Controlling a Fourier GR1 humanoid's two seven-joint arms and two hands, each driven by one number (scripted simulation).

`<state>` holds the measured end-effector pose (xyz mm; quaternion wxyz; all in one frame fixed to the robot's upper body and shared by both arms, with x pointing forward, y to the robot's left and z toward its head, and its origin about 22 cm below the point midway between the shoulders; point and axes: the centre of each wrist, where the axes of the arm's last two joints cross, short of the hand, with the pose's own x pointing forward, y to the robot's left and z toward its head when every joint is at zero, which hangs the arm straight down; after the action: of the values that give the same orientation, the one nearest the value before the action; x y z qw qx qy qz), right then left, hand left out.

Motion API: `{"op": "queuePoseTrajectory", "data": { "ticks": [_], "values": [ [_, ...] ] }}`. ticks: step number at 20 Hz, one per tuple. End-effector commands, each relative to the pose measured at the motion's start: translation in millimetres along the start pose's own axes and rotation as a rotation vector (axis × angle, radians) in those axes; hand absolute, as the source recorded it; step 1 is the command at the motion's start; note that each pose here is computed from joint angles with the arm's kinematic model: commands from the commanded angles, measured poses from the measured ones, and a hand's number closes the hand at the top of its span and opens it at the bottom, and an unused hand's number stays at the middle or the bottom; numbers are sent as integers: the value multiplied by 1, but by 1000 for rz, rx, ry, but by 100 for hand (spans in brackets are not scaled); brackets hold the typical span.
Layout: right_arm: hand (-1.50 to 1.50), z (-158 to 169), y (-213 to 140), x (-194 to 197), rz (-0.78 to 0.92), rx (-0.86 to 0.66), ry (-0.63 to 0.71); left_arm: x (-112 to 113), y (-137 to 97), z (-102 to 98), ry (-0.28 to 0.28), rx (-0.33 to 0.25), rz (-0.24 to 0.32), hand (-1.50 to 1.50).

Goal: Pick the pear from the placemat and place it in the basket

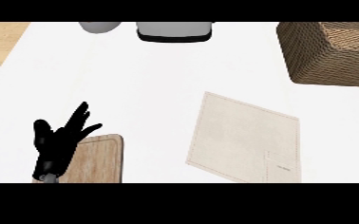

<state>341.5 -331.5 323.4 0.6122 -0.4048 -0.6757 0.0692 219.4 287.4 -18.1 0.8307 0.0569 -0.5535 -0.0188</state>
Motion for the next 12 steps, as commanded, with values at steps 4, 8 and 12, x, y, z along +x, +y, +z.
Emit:
{"op": "queuePoseTrajectory", "data": {
  "ticks": [4, 8, 12],
  "values": [
    [150, -46, -23, -18, 62, -14, 26, -30, -11, 6, 130, -8, -33, 0],
    [150, -51, 11, -37, 59, -21, 22, -34, -11, 2, 148, -4, -30, 0],
    [150, -66, 8, -73, 7, 10, 62, -27, 5, -3, 141, -3, -44, 0]
  ]
}}
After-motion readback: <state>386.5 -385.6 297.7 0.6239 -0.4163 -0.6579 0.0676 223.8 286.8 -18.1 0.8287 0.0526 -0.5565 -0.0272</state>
